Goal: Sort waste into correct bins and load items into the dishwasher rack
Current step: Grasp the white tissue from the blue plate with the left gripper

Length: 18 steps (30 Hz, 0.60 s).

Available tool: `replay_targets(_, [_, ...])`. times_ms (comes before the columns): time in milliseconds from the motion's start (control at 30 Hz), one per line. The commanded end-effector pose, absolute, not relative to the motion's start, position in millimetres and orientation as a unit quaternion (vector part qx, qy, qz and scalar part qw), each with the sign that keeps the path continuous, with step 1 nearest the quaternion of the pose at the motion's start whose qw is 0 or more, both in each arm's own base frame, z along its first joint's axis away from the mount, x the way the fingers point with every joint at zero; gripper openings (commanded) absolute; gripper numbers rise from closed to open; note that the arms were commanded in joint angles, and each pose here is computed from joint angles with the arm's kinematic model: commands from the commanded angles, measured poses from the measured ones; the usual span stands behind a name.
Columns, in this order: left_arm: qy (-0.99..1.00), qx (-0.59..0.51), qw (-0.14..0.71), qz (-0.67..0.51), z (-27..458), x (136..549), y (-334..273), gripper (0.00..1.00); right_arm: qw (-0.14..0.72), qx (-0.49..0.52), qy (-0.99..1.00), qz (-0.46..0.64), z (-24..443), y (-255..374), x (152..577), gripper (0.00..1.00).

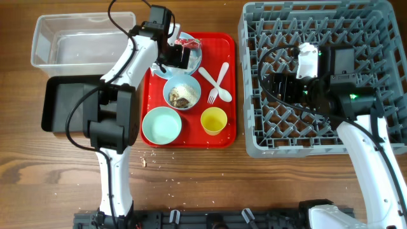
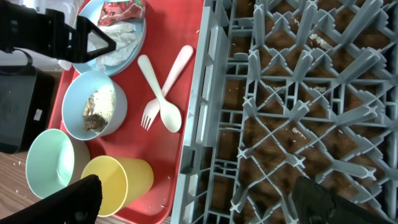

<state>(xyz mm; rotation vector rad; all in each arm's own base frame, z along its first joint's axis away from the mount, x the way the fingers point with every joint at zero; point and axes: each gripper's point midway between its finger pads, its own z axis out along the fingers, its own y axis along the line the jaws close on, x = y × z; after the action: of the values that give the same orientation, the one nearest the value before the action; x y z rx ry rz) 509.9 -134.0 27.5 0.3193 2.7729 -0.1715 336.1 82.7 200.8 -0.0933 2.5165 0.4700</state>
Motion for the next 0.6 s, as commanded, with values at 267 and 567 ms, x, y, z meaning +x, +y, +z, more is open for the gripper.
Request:
replay_targets(267, [0.979,0.128,0.15,-0.053,-5.2,508.6,-139.5,0.04,0.281,-0.03,0.942,0.181,201.1,85.3,338.9,1.0])
replay_targets(567, [0.964,0.026,0.254,-0.081,115.6,534.0,-121.3,0.04,0.281,-0.026,0.944,0.168,199.4,81.0,339.2,1.0])
